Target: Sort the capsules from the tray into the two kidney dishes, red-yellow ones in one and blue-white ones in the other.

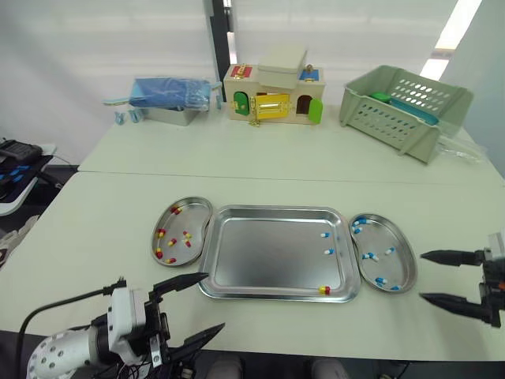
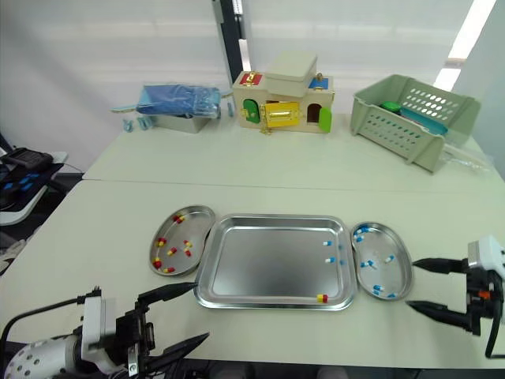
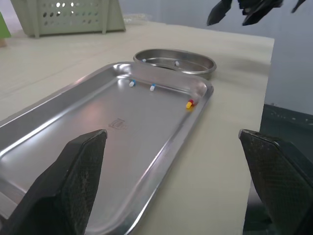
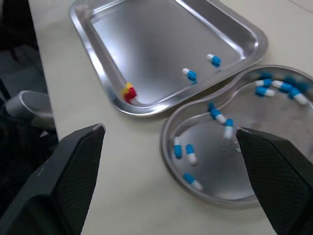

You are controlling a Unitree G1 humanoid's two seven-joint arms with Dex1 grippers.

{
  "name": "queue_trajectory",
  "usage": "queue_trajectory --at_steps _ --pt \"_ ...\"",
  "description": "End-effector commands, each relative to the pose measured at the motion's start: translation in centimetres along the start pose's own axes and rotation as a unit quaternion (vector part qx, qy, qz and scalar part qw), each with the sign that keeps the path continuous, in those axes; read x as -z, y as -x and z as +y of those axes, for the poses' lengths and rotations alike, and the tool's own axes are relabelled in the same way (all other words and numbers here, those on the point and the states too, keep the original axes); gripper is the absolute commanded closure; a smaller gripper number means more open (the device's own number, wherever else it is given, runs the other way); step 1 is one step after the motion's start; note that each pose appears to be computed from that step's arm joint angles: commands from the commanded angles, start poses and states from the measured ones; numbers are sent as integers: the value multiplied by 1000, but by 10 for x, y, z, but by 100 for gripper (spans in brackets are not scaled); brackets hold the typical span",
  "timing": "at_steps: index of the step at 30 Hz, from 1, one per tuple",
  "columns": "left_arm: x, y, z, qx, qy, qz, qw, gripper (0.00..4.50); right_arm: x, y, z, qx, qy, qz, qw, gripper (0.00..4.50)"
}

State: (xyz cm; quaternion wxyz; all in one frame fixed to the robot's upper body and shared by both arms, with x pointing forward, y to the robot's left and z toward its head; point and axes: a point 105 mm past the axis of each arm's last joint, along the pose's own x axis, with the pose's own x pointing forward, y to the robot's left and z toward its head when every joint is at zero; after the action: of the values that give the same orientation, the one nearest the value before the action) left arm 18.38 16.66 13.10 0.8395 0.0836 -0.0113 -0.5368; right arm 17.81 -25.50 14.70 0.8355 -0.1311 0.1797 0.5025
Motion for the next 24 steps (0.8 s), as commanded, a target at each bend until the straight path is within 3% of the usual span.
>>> queue_trajectory --at_steps 1,3,9,17,24 --pt "-12 -12 8 35 2 21 999 3 -3 -5 21 2 41 -27 999 0" --pt "-12 -17 14 75 -5 62 995 3 -1 -15 34 9 41 -58 997 0" --pt "-16 -48 30 180 -46 116 976 3 16 -45 65 28 29 -100 994 0" --pt "-18 -88 41 253 -76 148 953 3 27 -61 69 65 16 -106 992 0" --pt "-3 -113 47 283 -88 174 939 3 37 -74 74 83 10 -110 990 0"
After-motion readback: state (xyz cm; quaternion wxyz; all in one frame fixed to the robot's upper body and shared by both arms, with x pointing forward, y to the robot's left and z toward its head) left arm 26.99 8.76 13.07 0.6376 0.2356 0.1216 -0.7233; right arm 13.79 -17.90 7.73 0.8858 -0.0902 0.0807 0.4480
